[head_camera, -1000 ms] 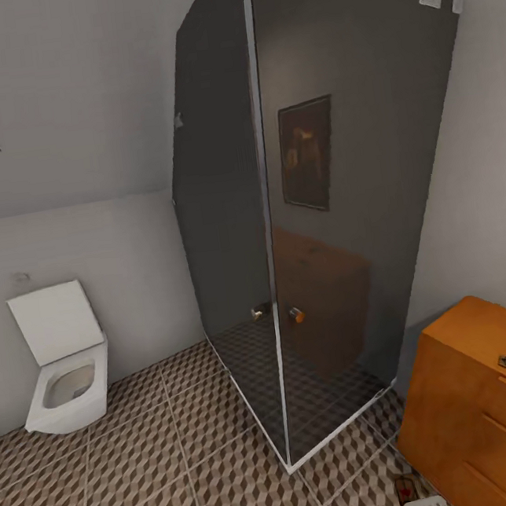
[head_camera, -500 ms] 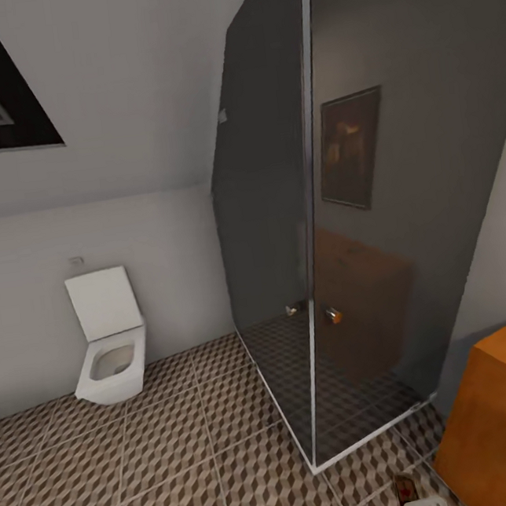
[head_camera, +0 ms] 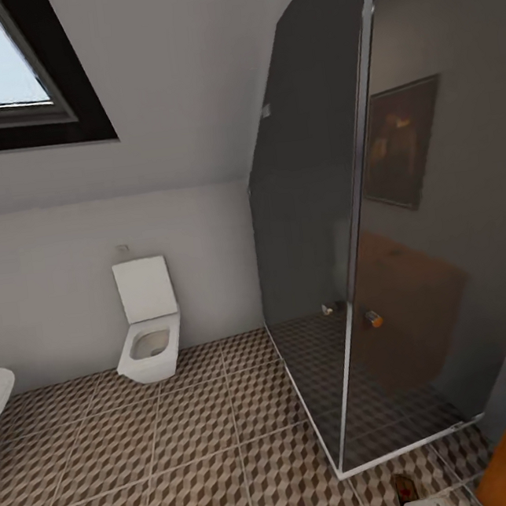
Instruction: Take the four mousetraps from the cabinet in the bathroom and place them on the bathroom floor. Make sure all four end up on the same floor surface, and ensure that at least two of them are either under or directly next to the same bathroom sink.
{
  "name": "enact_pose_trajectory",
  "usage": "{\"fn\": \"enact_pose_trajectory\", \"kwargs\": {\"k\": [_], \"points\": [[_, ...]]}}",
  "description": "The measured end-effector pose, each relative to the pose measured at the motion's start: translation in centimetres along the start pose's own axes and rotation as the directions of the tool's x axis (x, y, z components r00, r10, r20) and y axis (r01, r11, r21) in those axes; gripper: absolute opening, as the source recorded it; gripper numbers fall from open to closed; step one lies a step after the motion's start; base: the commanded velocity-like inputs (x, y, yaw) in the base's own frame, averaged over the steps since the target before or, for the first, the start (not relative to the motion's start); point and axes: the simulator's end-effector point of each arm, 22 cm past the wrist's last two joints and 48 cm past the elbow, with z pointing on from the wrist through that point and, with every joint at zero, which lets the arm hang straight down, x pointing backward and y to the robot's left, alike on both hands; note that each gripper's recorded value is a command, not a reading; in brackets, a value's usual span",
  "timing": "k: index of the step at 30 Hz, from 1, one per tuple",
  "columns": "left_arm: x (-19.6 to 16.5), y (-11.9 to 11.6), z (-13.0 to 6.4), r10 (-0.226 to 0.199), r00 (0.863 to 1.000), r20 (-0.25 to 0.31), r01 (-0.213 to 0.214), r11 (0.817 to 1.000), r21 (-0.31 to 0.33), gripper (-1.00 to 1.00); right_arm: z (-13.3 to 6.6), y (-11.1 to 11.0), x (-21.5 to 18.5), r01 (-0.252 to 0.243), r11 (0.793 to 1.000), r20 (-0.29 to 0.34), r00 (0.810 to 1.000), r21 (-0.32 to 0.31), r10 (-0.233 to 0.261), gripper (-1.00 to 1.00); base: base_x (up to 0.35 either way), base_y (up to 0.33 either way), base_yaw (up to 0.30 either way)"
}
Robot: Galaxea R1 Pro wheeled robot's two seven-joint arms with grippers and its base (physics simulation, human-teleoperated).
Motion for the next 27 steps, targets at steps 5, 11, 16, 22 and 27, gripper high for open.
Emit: {"fn": "enact_pose_trajectory", "kwargs": {"k": [5, 11, 16, 22, 27], "points": [[0.06, -0.07, -0.04, 0.000, 1.000, -0.001, 0.000, 1.000, 0.001, -1.00, 0.00, 0.00, 0.00, 0.000, 1.000, 0.000, 1.000, 0.000, 0.000, -1.00, 0.000, 0.000, 0.300], [0.10, -0.09, -0.06, 0.001, 1.000, -0.002, -0.001, 1.000, 0.001, -1.00, 0.00, 0.00, 0.00, 0.000, 1.000, 0.000, 1.000, 0.000, 0.000, -1.00, 0.000, 0.000, 0.300], [0.10, -0.10, -0.05, 0.001, 1.000, -0.003, -0.001, 1.000, 0.002, -1.00, 0.00, 0.00, 0.00, 0.000, 1.000, 0.000, 1.000, 0.000, 0.000, -1.00, 0.000, 0.000, 0.300], [0.13, -0.11, -0.07, 0.001, 1.000, -0.003, -0.001, 1.000, 0.002, -1.00, 0.00, 0.00, 0.00, 0.000, 1.000, 0.000, 1.000, 0.000, 0.000, -1.00, 0.000, 0.000, 0.300], [0.11, -0.16, -0.07, 0.001, 1.000, -0.003, -0.001, 1.000, 0.002, -1.00, 0.00, 0.00, 0.00, 0.000, 1.000, 0.000, 1.000, 0.000, 0.000, -1.00, 0.000, 0.000, 0.300]]}}
